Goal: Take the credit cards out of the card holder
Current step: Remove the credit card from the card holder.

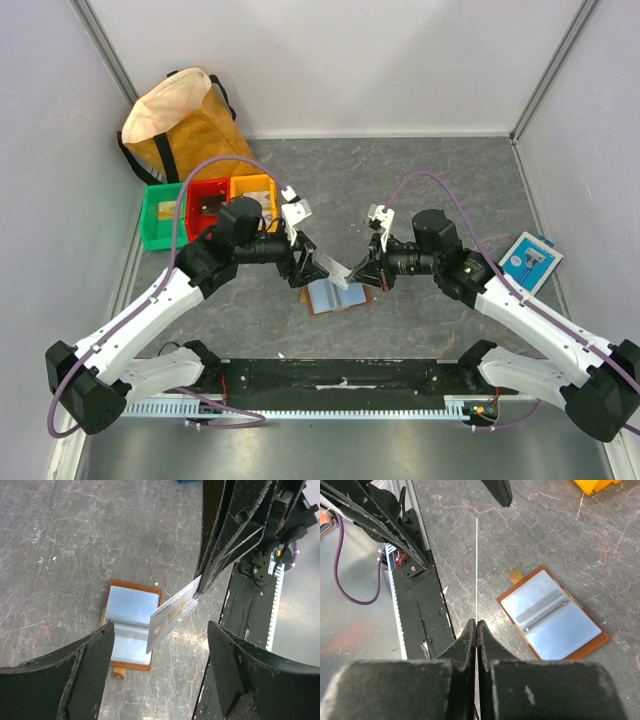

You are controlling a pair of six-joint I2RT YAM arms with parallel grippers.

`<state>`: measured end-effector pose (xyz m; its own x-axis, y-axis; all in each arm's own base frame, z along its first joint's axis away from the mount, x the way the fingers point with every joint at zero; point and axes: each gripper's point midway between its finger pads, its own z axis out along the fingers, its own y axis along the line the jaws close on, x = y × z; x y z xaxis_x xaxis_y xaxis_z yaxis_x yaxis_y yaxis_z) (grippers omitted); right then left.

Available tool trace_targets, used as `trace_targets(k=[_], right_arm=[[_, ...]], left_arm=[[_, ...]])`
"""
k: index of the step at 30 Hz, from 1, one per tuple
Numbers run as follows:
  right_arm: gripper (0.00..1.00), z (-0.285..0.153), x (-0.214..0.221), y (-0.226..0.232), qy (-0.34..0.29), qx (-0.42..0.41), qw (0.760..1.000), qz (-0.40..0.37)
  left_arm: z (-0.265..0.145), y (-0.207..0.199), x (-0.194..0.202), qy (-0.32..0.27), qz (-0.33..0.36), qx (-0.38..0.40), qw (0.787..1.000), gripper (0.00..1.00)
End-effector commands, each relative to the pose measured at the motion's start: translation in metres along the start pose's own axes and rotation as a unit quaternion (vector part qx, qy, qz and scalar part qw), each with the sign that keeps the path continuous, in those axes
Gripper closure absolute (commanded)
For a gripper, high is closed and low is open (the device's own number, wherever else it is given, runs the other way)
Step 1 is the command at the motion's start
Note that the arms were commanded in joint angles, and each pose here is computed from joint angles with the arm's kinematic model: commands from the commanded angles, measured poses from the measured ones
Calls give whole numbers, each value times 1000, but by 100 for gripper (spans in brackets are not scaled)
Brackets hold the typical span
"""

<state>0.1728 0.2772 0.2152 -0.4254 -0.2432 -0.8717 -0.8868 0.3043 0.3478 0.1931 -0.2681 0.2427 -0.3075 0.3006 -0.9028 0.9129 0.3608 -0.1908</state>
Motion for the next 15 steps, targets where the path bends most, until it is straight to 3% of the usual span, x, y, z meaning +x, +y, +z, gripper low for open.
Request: trace_targets(k=[1,9,15], right_arm=[[100,-6,-20,10,-20,-17,999,-33],[100,-5,-19,15,-20,-34,999,-36],[100,-5,-19,17,-22,-42,998,-35]], left_arm=[[-4,-7,-13,-20,55,42,997,20],[-4,-10,-18,-39,43,92,994,21],[5,-15,-10,-22,25,143,989,32]])
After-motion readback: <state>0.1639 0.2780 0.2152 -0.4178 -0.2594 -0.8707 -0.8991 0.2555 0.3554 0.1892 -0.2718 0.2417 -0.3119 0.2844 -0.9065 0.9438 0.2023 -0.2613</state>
